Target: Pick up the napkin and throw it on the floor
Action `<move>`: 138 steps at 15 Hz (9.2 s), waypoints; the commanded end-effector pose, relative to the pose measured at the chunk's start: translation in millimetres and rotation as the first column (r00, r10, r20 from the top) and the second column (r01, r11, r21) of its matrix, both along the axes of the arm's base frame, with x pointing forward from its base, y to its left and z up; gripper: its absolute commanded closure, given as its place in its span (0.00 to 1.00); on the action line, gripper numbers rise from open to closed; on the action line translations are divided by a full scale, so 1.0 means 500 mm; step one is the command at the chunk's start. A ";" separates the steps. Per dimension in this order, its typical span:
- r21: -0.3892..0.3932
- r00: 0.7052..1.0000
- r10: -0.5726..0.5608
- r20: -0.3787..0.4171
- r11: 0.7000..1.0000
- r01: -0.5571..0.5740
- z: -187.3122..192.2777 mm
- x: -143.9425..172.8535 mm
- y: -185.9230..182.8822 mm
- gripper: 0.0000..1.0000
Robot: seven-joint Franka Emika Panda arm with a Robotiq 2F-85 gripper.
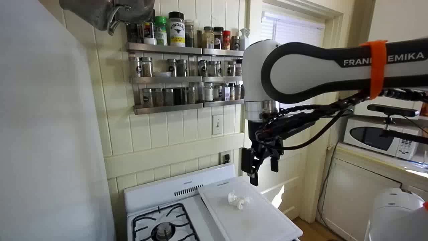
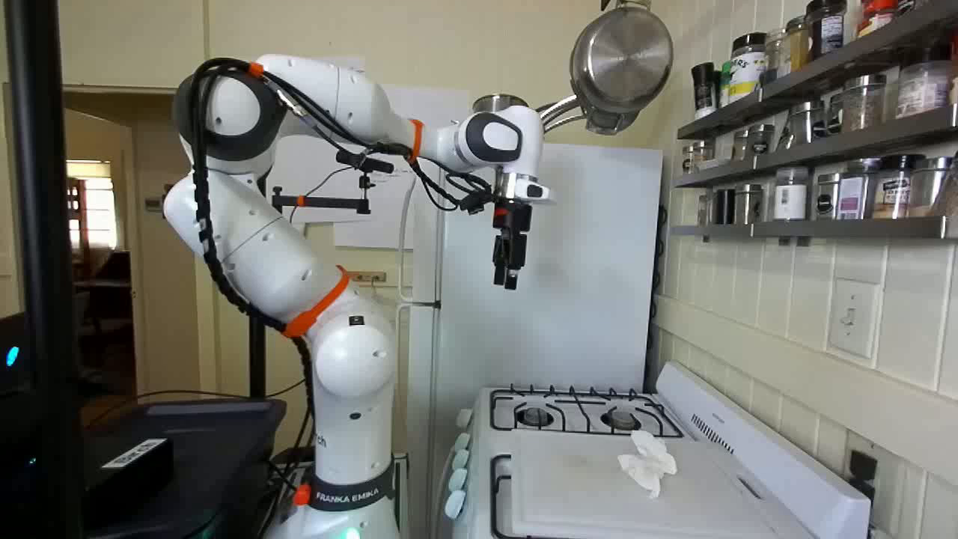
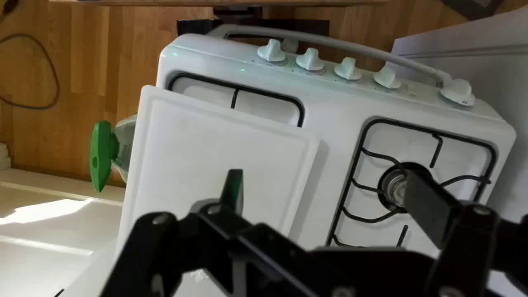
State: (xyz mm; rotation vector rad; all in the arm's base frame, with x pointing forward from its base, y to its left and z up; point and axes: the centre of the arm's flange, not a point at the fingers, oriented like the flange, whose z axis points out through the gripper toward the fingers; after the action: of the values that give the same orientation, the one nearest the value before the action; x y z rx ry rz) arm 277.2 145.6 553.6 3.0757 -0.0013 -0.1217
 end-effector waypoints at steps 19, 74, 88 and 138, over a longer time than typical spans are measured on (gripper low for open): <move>-0.001 0.857 -0.417 0.304 0.899 0.437 -0.261 0.140 -0.130 0.00; 0.079 0.846 -0.452 0.282 0.890 0.449 -0.533 0.357 -0.306 1.00; 0.216 0.779 -0.509 0.367 0.861 0.460 -0.501 0.402 -0.313 0.38; 0.277 0.218 -0.873 0.436 0.361 0.890 -0.469 0.180 -0.702 0.97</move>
State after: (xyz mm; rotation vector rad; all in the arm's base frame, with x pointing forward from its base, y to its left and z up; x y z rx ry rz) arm 367.3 -205.3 319.2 2.4501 -1.7810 0.6791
